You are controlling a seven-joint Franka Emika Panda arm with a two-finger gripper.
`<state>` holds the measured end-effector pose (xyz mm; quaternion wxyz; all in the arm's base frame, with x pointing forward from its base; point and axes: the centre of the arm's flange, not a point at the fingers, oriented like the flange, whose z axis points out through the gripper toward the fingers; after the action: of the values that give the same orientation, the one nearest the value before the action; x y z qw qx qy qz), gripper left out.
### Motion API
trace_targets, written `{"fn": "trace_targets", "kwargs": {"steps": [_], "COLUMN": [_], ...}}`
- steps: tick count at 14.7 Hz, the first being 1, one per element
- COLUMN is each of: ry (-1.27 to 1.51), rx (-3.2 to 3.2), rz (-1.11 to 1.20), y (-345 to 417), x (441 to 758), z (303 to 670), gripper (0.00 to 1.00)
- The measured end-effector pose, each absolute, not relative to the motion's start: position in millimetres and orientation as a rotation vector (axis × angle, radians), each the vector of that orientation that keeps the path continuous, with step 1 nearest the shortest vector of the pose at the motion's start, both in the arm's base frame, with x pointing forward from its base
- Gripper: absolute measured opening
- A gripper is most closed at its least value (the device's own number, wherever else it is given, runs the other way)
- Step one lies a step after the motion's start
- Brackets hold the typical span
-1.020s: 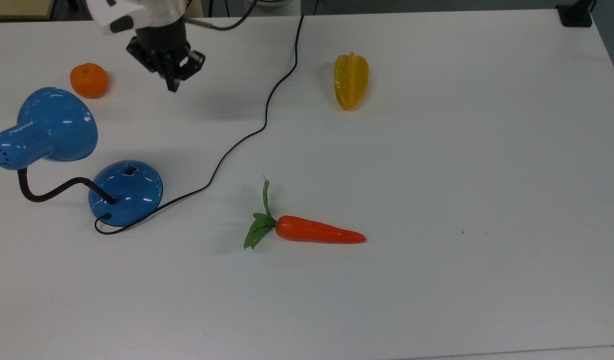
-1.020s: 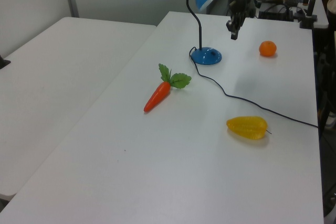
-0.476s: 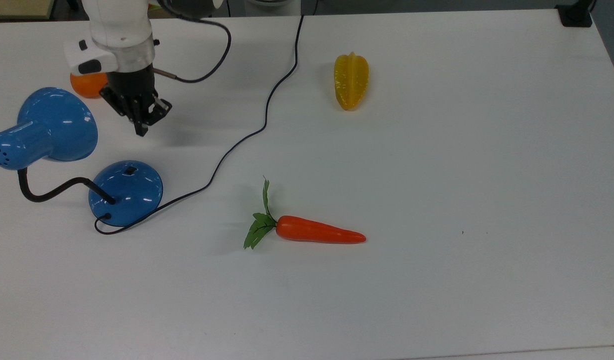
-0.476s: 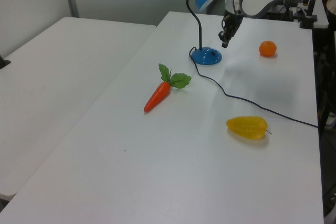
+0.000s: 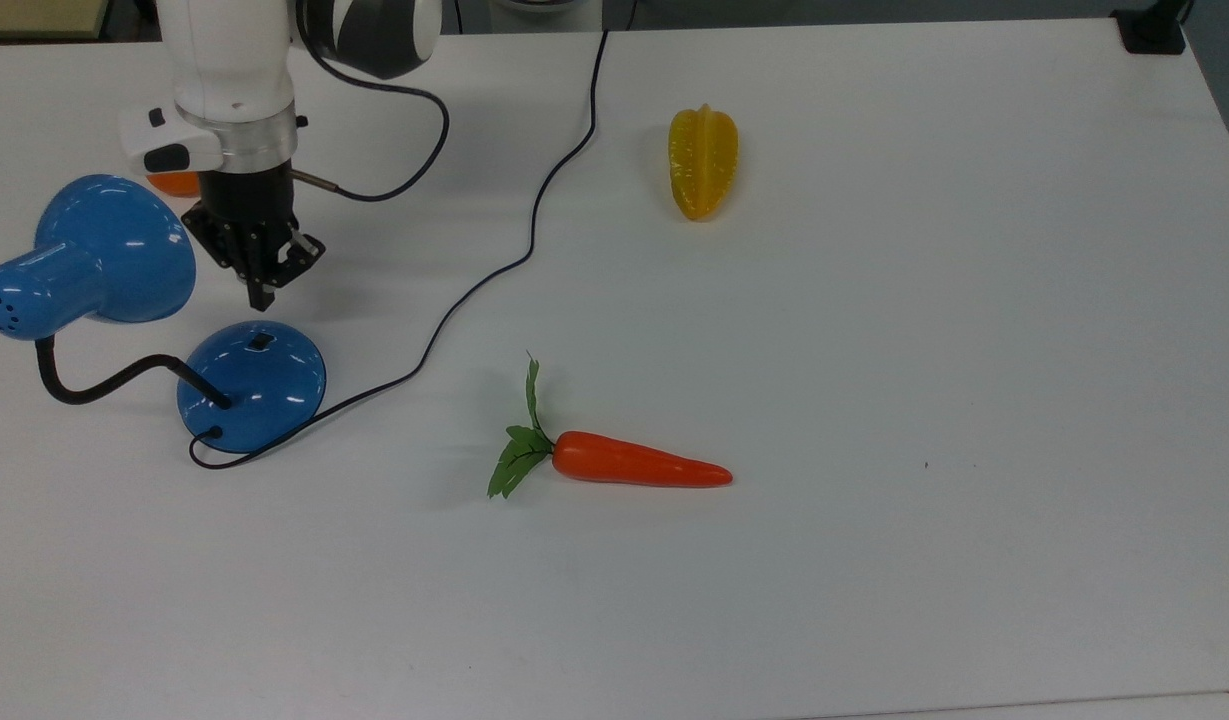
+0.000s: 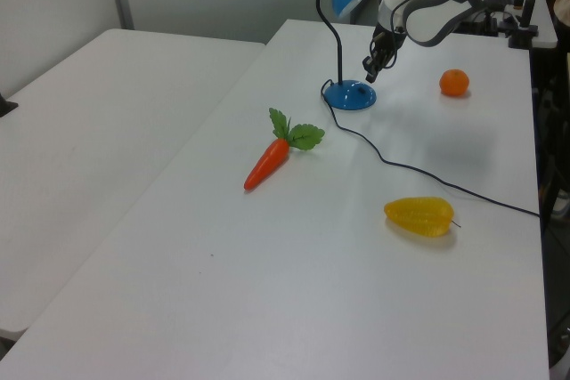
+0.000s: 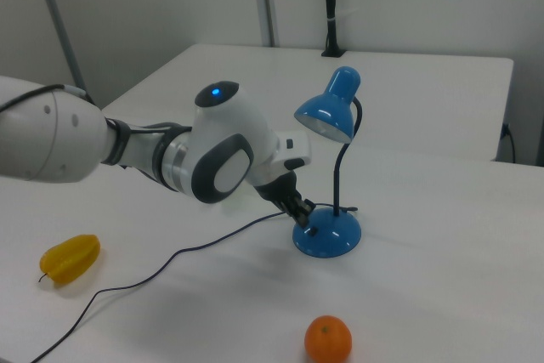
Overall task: Turn on desk lamp
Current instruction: 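Move the gripper over the blue lamp base and lower it, then press down on the switch on the lamp base with the gripper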
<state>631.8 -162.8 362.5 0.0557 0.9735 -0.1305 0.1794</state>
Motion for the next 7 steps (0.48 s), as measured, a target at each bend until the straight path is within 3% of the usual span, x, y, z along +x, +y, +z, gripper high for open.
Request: {"fn": "trace_targets", "kwargs": {"steps": [7], "ry": [-0.399], "rx": [2.928], "rz": [0.647], "y": [-172], "x": [639], "z": [341], "gripper": [0.01]}}
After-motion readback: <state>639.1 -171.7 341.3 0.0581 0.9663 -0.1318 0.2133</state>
